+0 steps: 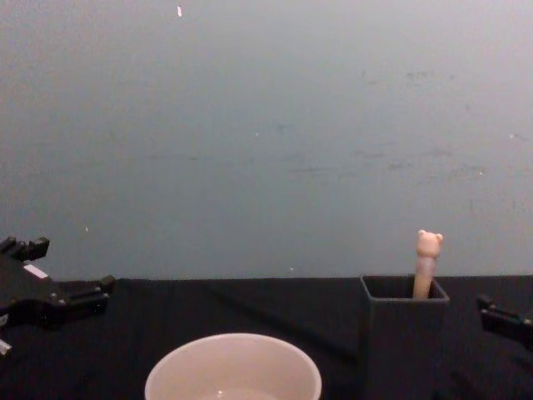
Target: Pick up the stirring spoon with one hand, stir inside the cup, then place it back in its original position.
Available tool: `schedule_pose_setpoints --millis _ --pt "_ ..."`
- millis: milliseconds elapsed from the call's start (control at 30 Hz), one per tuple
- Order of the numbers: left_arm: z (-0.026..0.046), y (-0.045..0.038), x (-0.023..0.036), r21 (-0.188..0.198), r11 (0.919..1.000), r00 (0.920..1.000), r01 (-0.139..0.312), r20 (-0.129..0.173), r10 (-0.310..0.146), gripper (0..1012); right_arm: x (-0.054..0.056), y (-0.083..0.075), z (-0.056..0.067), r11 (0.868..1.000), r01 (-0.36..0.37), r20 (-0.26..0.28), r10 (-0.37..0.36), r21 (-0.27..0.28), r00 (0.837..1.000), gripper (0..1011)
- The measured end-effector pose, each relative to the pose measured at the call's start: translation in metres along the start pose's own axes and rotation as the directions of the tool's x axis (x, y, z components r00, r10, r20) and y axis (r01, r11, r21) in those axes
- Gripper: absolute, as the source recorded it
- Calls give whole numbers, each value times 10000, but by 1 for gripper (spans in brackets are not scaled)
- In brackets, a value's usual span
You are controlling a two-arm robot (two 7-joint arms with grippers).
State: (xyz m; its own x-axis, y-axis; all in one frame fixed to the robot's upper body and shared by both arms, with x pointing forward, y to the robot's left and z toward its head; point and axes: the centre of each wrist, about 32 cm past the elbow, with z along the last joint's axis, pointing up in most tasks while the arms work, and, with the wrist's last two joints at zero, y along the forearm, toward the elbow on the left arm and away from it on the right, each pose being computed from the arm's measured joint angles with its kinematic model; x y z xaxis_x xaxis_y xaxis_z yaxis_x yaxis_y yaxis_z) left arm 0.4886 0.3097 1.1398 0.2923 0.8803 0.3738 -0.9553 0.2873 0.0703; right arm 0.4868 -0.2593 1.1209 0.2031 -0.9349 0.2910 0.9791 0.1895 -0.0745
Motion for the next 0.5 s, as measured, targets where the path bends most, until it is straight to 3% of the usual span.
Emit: schedule_pose_setpoints --millis 500 --pt "0 0 0 0 10000 10000 0 -1 0 1002 0 0 0 10000 0 0 0 -1 10000 1002"
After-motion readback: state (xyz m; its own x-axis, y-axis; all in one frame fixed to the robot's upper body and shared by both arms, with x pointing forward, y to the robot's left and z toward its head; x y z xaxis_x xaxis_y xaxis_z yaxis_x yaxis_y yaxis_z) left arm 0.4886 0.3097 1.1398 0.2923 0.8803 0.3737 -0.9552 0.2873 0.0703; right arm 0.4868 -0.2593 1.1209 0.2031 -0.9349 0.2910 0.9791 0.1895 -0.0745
